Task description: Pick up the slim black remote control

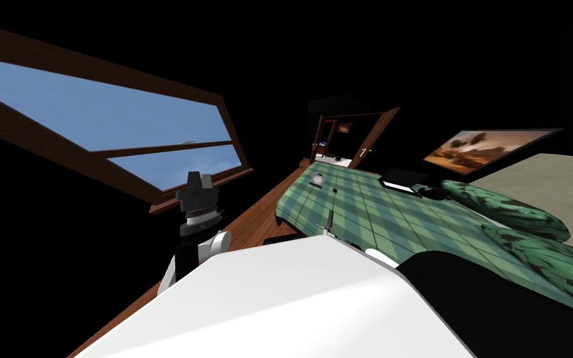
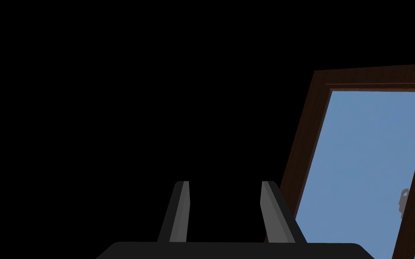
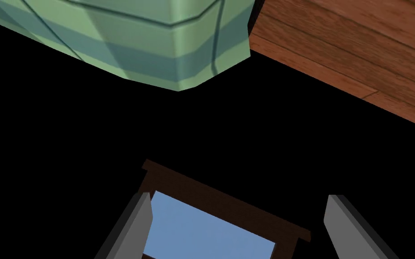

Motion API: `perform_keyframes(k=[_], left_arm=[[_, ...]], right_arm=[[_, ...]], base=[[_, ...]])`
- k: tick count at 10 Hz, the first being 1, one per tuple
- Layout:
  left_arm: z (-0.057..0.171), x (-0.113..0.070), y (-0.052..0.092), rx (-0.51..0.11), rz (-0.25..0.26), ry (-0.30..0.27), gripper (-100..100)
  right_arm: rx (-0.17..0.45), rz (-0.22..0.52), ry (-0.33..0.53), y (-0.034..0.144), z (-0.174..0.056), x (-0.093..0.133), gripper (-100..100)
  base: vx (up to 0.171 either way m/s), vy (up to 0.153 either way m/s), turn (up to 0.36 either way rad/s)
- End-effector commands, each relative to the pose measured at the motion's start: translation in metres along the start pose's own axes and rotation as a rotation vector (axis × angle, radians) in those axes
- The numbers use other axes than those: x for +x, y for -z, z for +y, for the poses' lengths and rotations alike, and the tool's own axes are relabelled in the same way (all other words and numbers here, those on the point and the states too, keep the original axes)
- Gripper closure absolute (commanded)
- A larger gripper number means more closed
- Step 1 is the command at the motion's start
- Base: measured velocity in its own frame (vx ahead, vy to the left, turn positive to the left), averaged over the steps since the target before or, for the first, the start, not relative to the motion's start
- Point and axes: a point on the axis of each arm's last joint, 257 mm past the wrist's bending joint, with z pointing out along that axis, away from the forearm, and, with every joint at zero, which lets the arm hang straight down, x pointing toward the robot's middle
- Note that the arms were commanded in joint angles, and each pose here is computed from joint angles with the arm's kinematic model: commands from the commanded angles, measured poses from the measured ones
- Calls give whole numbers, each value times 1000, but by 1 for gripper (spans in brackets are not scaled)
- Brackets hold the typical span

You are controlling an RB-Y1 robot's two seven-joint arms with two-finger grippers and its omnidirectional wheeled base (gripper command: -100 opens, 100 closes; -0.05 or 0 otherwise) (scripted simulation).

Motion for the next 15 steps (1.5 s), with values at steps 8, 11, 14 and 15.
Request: perform_keyframes(k=[8, 11, 14, 15], left_arm=[[0, 0, 0, 0, 0, 0, 0], [0, 0, 0, 0, 0, 0, 0], [0, 0, 0, 0, 0, 0, 0], [0, 0, 0, 0, 0, 0, 0]], right_arm=[[-209, 194, 261, 36, 51, 84, -100], [-273, 244, 337, 50, 62, 107, -100], [-374, 323, 429, 77, 77, 146, -100], [-388, 330, 458, 79, 78, 149, -100]], base=[[56, -22, 85], [49, -17, 68], [80, -27, 114], [72, -38, 64]])
